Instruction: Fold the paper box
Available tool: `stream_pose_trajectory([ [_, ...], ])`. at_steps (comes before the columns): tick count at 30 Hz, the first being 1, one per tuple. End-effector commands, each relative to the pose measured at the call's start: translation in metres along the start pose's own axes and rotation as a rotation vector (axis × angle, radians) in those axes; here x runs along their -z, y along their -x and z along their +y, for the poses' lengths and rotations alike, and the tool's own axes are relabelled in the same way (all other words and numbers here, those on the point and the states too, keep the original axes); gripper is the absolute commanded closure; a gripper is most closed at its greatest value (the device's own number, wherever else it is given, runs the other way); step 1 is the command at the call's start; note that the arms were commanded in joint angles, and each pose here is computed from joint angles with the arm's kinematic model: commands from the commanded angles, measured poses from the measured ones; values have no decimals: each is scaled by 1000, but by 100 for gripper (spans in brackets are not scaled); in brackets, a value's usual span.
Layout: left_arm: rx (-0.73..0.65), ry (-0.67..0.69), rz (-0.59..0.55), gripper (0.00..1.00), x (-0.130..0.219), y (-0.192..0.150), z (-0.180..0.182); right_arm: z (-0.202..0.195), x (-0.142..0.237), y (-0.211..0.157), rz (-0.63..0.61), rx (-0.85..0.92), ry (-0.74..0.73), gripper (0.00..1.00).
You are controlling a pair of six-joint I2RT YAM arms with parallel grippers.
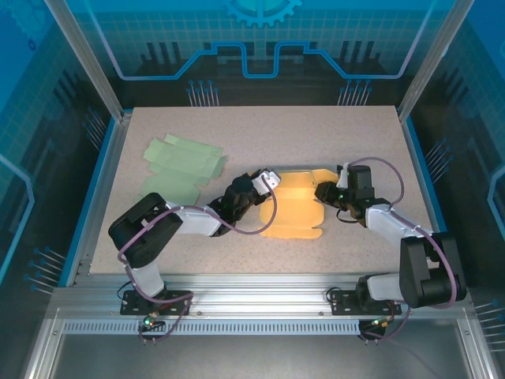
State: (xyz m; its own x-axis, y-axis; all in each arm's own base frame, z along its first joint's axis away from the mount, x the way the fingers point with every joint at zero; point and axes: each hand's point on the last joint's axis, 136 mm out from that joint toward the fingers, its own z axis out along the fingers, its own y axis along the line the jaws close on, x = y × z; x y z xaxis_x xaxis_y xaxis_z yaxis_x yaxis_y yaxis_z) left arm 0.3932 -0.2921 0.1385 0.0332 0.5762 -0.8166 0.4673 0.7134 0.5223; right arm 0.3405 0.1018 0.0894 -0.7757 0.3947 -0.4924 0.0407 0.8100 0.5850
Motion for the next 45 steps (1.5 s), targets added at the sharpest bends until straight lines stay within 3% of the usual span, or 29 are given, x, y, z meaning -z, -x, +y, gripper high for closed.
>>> stream_pose_trajectory([
  [1,23,7,-13,100,-6,6,-2,8,0,5,-23,-29,61,79],
  [16,-53,-3,1,100,-16,0,-23,-12,-33,-17,47,-109,-2,80],
  [23,-201,47,61,100,-20,-13,-17,-27,-3,-31,60,-73,-91,67],
  [30,-236,65,81,100,-22,-20,-16,-33,43,-34,35,-33,-147,58],
  [38,-297,112,24,100,-20,-20,-14,-43,91,8,-133,-66,-183,53],
  [45,-316,161,-54,100,-16,-8,-9,-70,78,42,-103,-139,-181,56],
])
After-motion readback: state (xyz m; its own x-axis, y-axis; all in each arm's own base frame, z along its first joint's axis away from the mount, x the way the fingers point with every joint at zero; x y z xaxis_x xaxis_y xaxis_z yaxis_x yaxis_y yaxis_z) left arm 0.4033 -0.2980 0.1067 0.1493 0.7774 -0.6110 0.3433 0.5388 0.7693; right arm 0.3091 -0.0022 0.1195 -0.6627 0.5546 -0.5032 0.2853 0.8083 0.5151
